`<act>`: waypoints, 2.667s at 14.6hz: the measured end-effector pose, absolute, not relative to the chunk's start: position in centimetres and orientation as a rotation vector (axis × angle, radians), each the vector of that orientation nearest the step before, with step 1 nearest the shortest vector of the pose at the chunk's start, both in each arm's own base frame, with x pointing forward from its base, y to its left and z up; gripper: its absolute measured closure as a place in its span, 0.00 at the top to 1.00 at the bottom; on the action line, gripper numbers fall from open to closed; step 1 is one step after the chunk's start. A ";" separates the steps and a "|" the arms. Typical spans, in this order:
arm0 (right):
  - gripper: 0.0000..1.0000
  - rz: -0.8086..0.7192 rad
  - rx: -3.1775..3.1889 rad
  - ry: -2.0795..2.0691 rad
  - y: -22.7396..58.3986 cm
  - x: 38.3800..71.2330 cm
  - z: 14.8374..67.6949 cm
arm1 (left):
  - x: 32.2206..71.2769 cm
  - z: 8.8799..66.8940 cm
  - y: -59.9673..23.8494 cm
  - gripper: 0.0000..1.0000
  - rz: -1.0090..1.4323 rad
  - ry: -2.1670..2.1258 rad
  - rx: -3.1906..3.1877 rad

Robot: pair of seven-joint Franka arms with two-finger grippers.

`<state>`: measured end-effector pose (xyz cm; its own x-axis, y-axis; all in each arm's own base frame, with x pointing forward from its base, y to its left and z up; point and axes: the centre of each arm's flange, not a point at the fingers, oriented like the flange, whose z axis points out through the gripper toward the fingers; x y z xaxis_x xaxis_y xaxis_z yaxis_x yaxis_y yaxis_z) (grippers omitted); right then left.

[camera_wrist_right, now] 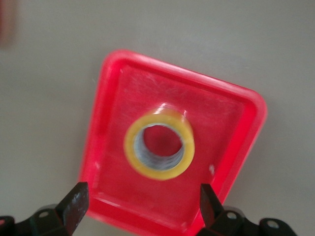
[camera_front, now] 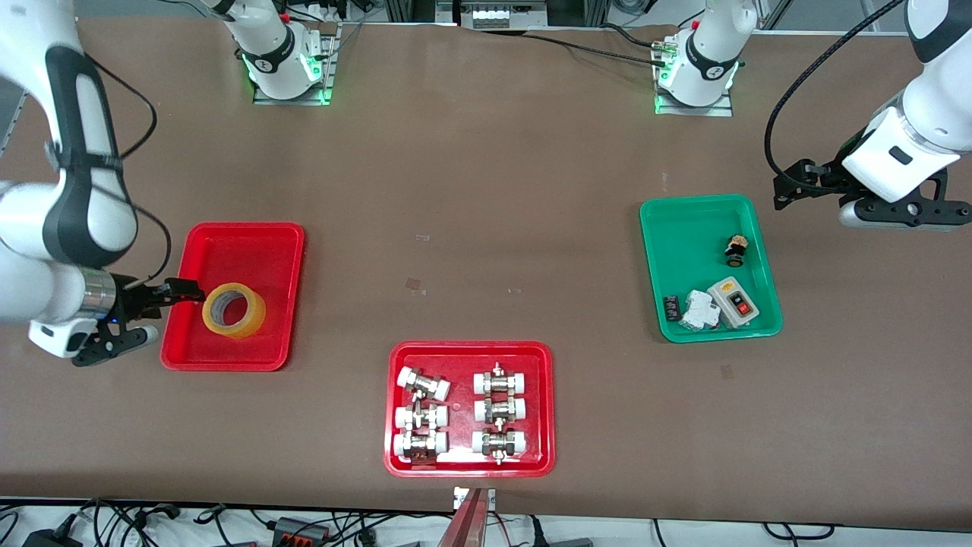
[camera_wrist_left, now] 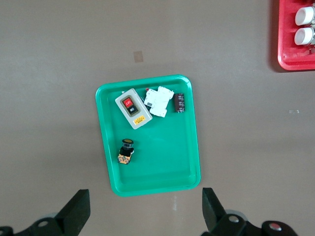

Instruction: Left arm passes tape to right arm into tray

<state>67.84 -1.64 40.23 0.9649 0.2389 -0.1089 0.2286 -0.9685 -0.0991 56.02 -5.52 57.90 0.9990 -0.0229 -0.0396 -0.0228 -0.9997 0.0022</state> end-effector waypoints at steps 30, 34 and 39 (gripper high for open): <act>1.00 -0.064 -3.157 0.076 -2.9 57.6 59.8 | 56.0 57.9 -5.6 1.00 -0.063 -0.041 3.139; 1.00 -0.065 -3.134 0.072 -2.8 55.8 58.8 | 56.0 57.9 -5.6 1.00 -0.063 -0.041 3.139; 1.00 -0.078 -3.134 0.041 -2.8 55.4 59.5 | 56.0 57.9 -5.6 1.00 -0.063 -0.041 3.139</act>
